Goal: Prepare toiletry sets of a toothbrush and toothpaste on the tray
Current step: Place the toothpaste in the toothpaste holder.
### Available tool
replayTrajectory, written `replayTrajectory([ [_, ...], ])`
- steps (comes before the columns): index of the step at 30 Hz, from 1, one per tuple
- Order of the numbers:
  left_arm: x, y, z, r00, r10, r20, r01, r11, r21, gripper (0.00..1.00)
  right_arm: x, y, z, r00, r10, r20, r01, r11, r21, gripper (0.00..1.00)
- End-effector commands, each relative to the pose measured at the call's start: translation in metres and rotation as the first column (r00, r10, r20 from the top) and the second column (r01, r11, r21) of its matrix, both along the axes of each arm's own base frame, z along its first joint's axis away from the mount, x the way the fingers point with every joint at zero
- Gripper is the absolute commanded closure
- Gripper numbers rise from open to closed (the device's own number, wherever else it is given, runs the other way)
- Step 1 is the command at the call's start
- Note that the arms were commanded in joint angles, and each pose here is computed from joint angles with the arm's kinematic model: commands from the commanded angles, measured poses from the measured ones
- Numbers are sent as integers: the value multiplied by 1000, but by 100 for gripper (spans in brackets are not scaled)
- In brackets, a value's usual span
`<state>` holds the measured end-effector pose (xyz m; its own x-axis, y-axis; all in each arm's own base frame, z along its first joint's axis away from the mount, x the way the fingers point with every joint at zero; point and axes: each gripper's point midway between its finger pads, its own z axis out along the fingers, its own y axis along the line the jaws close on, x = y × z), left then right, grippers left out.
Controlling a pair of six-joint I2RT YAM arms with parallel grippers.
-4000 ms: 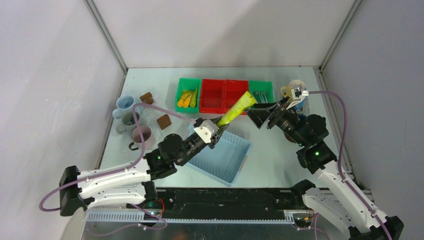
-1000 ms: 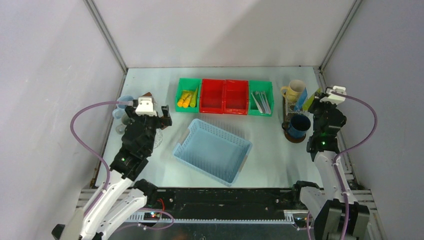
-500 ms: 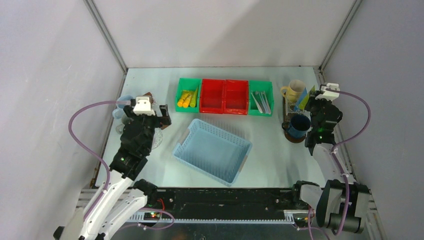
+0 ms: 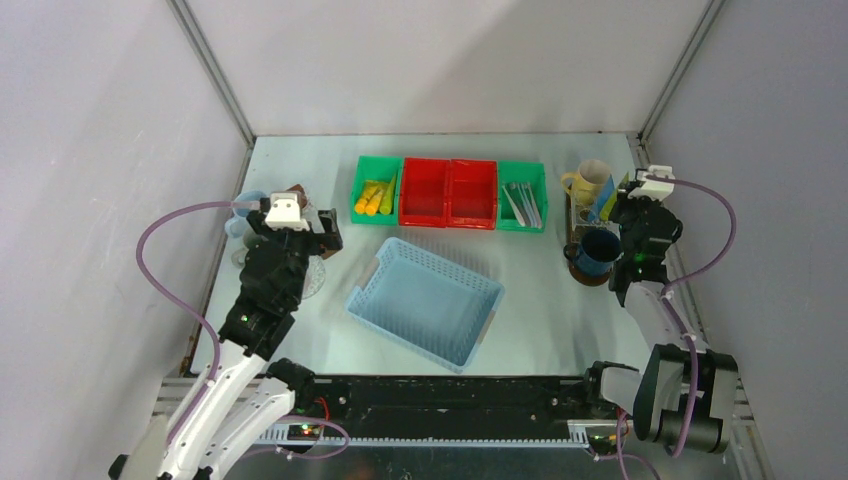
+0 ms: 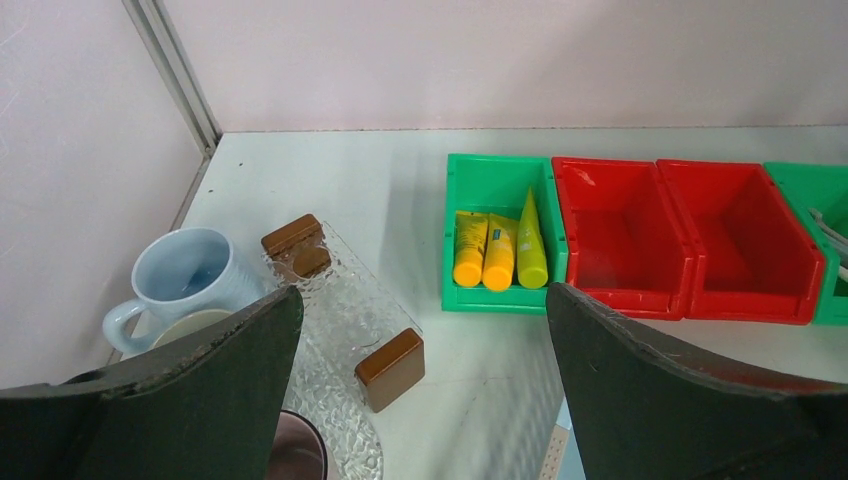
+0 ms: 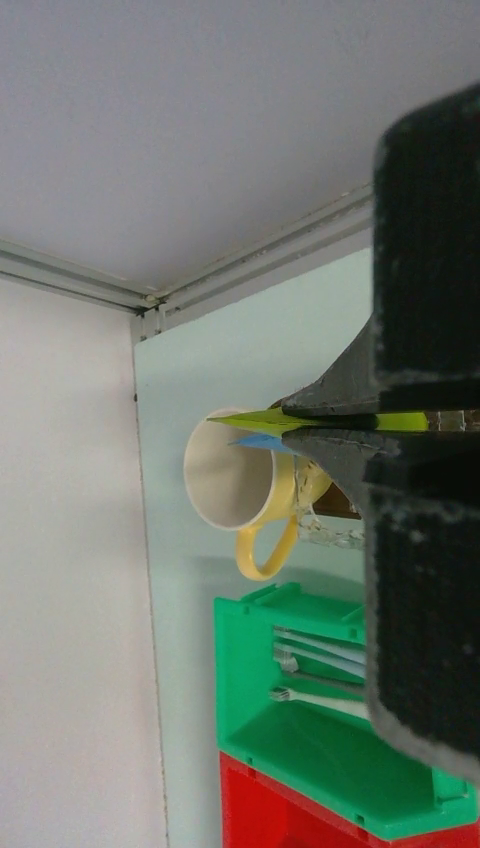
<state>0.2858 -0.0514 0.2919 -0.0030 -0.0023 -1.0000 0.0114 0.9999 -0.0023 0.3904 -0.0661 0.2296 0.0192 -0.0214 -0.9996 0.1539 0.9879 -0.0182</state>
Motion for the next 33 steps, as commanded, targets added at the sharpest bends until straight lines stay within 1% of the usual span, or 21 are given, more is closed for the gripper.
replayTrajectory([
  [1,0,1,7,1000,-2,30,3,999,-35,1,6,-5,18,997,-10,72,12,999,-31,100],
  [23,-2,0,7,999,-10,39,11,999,-44,1,18,-5,-31,999,-5,-41,6,1000,20,100],
  [33,-3,1,8,999,-6,42,8,999,-44,2,16,-3,-45,997,3,-75,-1,1000,27,89],
])
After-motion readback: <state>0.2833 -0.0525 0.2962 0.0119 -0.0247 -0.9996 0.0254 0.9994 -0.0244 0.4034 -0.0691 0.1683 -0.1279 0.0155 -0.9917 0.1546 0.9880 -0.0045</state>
